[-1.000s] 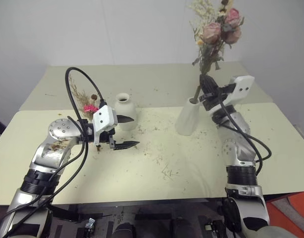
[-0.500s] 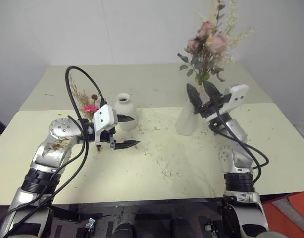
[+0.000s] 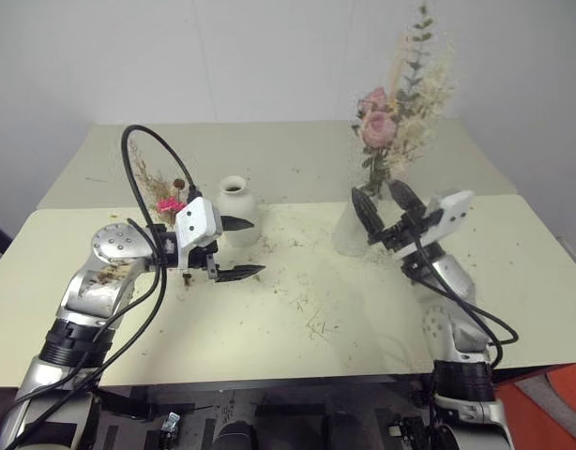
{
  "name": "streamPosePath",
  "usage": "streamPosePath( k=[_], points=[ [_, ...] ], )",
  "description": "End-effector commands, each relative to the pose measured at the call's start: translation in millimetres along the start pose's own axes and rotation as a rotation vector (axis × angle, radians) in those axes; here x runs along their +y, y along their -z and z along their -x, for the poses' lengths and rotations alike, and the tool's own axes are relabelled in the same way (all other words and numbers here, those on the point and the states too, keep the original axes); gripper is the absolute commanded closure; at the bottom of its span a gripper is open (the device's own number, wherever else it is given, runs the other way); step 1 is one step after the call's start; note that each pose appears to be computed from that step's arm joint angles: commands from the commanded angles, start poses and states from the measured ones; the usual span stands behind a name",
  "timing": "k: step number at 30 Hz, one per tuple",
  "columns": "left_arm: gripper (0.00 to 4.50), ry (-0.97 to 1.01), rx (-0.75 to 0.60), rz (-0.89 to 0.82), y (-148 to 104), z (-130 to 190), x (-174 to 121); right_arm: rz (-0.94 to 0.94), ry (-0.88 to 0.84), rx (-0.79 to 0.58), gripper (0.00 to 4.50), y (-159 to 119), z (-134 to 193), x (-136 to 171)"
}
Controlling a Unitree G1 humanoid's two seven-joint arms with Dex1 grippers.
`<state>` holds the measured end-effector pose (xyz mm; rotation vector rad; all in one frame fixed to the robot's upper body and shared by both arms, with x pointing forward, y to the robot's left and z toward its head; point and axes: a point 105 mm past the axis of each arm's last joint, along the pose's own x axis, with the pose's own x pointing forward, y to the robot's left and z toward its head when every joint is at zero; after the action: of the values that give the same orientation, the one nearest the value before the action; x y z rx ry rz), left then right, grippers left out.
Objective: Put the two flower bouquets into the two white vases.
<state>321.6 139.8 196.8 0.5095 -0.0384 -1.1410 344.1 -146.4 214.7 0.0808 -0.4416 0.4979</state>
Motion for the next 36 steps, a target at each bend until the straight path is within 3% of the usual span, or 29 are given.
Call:
streamPosePath(
  k=[1,4,9,14,17,19,21,27,36],
  points=[
    [0.0,-0.125,-0.089,0.03,-20.5,18.8,8.8,0.091,-0.13,0.054,0.02,-21.0,6.4,12.9],
    [0.0,-0.281,-0.076,0.097,-22.1,32.9,19.8,0.137,-0.232,0.164,0.02,-29.6,13.8,22.0],
    [0.0,-0.694,0.106,0.222,-6.8,63.1,60.7,0.262,-0.508,0.323,0.02,-44.8,27.8,50.2],
    [0.0,-0.803,0.246,0.331,-8.9,46.3,65.9,0.329,-0.65,0.366,0.02,-43.3,20.3,68.3],
    [0.0,-0.826,0.413,0.53,13.4,34.9,66.9,0.318,-0.672,0.352,0.02,-45.4,9.3,73.7],
    [0.0,-0.97,0.564,0.654,40.6,41.9,77.5,0.314,-0.662,0.355,0.02,-43.4,0.6,74.2],
    [0.0,-1.027,0.637,0.718,52.3,45.0,80.3,0.311,-0.649,0.367,0.02,-40.4,-4.8,73.8],
    [0.0,-1.035,0.651,0.832,61.4,32.9,84.6,0.34,-0.64,0.41,0.02,-34.3,-10.7,72.1],
    [0.0,-1.098,0.64,0.836,79.8,26.5,108.3,0.339,-0.624,0.411,0.02,-34.9,-9.7,72.4]
  ],
)
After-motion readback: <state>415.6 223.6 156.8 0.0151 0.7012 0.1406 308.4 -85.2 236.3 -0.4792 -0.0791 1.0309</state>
